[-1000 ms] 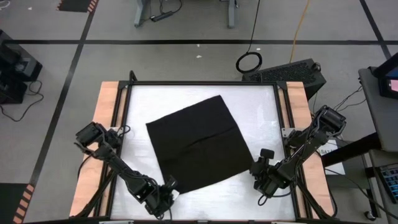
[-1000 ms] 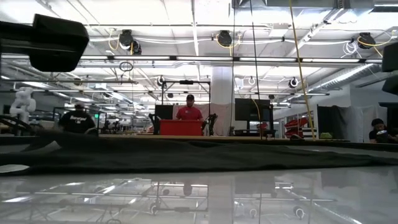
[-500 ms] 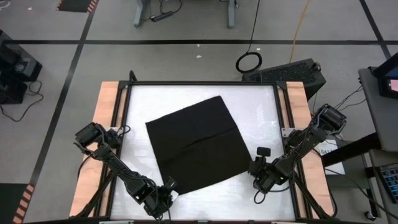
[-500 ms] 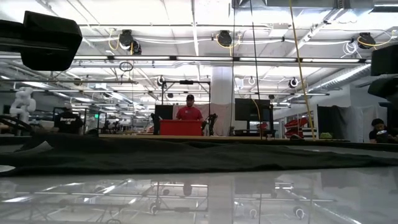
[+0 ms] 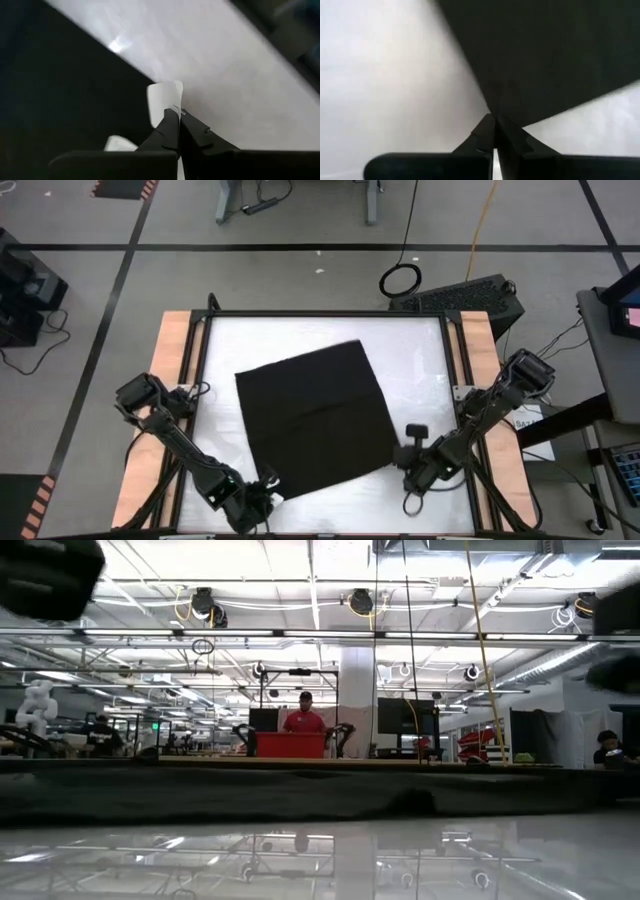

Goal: Roll napkin
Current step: Roll the black napkin

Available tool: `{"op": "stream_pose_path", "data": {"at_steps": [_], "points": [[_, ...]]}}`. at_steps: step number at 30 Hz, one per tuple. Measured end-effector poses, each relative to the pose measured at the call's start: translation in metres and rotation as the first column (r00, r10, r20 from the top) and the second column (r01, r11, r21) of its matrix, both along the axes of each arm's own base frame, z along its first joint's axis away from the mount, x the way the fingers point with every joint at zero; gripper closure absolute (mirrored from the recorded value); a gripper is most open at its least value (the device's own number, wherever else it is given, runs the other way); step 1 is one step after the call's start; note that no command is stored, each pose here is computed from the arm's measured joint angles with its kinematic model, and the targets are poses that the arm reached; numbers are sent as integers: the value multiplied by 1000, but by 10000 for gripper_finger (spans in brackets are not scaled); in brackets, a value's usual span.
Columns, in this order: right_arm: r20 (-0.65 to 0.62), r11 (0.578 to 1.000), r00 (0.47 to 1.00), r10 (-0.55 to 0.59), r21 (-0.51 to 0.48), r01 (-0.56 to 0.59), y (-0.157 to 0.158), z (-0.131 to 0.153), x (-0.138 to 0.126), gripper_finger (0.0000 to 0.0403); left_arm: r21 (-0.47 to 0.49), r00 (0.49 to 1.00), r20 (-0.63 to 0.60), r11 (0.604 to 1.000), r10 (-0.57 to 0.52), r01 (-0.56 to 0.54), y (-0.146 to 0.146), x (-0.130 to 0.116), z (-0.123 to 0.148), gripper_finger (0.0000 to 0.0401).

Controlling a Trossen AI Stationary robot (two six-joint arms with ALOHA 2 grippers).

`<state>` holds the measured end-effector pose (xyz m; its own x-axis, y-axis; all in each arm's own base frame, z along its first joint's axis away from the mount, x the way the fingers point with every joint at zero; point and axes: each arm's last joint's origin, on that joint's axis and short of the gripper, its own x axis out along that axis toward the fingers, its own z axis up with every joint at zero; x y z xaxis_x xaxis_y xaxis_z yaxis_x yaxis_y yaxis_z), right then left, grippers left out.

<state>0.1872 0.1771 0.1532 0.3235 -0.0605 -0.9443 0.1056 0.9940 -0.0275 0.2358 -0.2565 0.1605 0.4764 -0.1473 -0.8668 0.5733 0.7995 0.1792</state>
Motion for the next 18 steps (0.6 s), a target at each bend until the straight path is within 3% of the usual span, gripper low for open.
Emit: {"op": "stream_pose_path", "data": {"at_steps": [5, 10, 14, 18], "points": [[66, 995, 993, 99, 26, -101, 29, 62, 12, 402, -37, 983, 135, 992, 121, -117, 3, -21, 43, 401], [139, 987, 980, 140, -100, -127, 33, 125, 15, 402, -91, 922, 261, 958, 285, -271, 20, -43, 86, 401], [150, 974, 981, 122, -207, -89, 16, 152, 24, 403, -116, 868, 276, 911, 412, -395, 42, -45, 101, 401], [96, 958, 993, 76, -283, -46, -10, 157, 36, 403, -90, 798, 253, 835, 547, -543, 70, -42, 106, 401]]}}
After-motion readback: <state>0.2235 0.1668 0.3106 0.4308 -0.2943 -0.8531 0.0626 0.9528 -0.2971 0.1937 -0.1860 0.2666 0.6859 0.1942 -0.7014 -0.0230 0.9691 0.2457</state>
